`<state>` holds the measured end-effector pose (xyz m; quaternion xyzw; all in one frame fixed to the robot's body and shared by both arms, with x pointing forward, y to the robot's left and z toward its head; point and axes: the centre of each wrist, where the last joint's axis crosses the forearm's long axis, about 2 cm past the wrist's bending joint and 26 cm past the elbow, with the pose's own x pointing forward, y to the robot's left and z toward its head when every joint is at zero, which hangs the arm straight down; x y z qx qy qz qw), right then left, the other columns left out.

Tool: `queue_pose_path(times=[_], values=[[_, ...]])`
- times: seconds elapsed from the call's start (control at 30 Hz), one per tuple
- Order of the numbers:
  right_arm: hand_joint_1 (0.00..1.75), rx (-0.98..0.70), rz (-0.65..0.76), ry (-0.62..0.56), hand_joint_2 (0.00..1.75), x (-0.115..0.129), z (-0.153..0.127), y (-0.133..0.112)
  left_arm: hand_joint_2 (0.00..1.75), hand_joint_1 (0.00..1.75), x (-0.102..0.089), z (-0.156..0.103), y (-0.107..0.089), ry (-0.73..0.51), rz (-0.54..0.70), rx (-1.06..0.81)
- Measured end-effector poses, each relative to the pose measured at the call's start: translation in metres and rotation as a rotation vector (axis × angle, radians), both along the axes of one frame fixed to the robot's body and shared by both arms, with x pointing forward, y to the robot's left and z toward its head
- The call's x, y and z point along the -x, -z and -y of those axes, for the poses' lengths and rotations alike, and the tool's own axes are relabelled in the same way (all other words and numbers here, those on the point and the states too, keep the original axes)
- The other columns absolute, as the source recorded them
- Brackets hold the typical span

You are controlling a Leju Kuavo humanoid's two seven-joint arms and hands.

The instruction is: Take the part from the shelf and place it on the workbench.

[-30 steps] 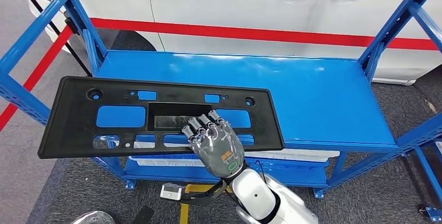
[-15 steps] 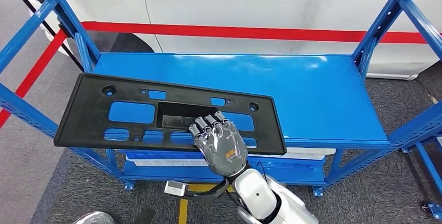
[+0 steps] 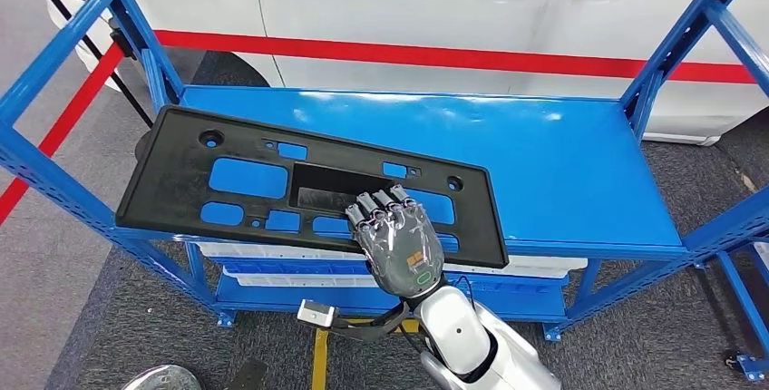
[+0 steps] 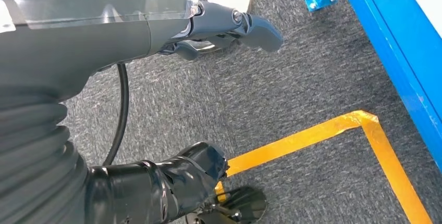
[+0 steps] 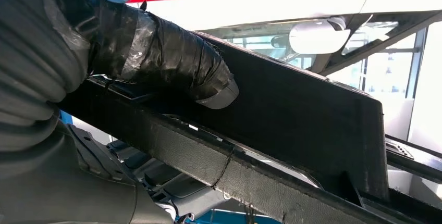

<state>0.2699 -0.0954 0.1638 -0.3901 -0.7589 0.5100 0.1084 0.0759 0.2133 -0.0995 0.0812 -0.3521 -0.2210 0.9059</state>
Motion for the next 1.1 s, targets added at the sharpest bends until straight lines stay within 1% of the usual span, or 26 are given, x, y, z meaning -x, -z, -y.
queue_pose_path(times=[1.1], values=[[1.75, -0.024, 0.001, -0.013, 1.75, -0.0024, 0.0029, -0.0036, 1.75, 0.00, 0.0000, 0.0005, -0.0001, -0.003, 0.003, -0.007]])
